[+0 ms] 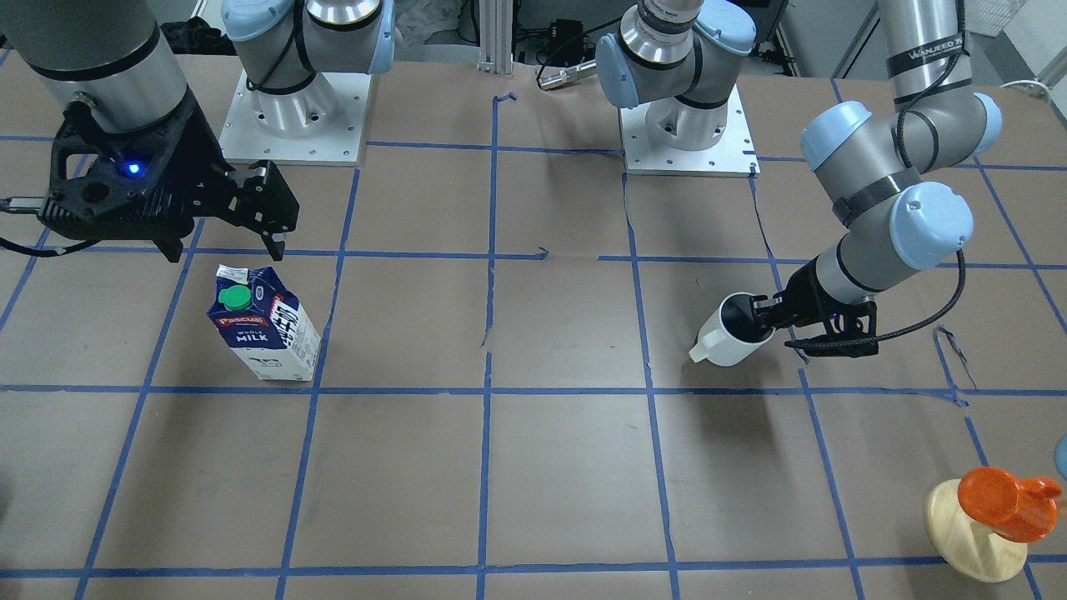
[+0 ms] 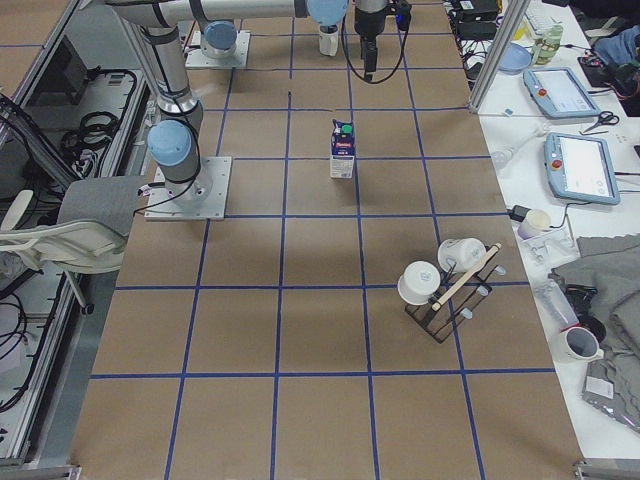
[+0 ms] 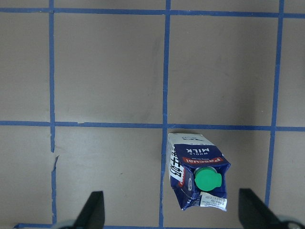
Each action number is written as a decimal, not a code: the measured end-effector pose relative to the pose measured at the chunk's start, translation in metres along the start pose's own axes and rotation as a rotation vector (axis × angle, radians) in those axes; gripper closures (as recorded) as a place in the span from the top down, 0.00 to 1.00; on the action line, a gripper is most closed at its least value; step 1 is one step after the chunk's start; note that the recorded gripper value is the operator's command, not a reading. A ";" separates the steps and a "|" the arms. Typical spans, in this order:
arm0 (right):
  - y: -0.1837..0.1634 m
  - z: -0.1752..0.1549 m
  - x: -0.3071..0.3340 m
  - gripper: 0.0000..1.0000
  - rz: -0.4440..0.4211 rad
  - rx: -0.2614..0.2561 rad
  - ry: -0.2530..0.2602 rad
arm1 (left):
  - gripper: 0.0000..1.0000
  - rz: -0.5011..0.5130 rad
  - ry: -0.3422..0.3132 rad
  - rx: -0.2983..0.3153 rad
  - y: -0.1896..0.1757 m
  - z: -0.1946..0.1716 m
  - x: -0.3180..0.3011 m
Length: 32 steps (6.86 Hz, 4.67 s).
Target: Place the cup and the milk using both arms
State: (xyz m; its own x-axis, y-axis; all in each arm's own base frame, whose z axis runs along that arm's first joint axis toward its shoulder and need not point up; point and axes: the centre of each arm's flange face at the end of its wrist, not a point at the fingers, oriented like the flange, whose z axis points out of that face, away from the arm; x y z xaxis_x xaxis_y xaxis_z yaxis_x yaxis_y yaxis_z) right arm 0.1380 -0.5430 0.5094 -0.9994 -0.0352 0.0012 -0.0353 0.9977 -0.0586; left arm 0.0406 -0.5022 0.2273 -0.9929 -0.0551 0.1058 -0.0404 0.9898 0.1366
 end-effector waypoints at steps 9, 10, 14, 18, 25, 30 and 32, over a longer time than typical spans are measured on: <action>0.004 0.008 0.000 1.00 -0.016 -0.047 0.001 | 0.00 -0.147 -0.042 0.115 0.085 0.005 0.344; 0.006 0.018 0.004 1.00 -0.025 -0.064 0.002 | 0.00 -0.160 -0.039 0.120 0.095 0.012 0.359; 0.007 0.039 0.023 1.00 -0.017 -0.097 0.002 | 0.54 -0.158 -0.033 0.135 0.108 0.041 0.362; 0.012 0.111 0.042 1.00 -0.023 -0.137 -0.009 | 0.81 -0.144 -0.033 0.188 0.091 0.001 0.351; 0.036 0.172 0.052 0.51 -0.030 -0.207 0.030 | 1.00 0.066 -0.072 0.293 0.067 -0.257 0.203; 0.038 0.174 0.052 0.12 -0.021 -0.211 0.026 | 1.00 0.022 -0.086 0.235 0.072 -0.292 0.167; 0.030 0.160 0.049 0.11 -0.013 -0.178 0.013 | 1.00 0.058 -0.092 0.238 0.070 -0.301 0.163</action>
State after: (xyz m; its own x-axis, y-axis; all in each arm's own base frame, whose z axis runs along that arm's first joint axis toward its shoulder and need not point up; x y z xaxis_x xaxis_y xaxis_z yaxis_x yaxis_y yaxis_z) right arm 0.0886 -0.5242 0.3483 -0.9987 -0.0483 0.0134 -0.0464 0.9918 0.1190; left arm -0.0898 -0.4816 0.5510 -0.9999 0.0044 0.0154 0.0028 0.9945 -0.1044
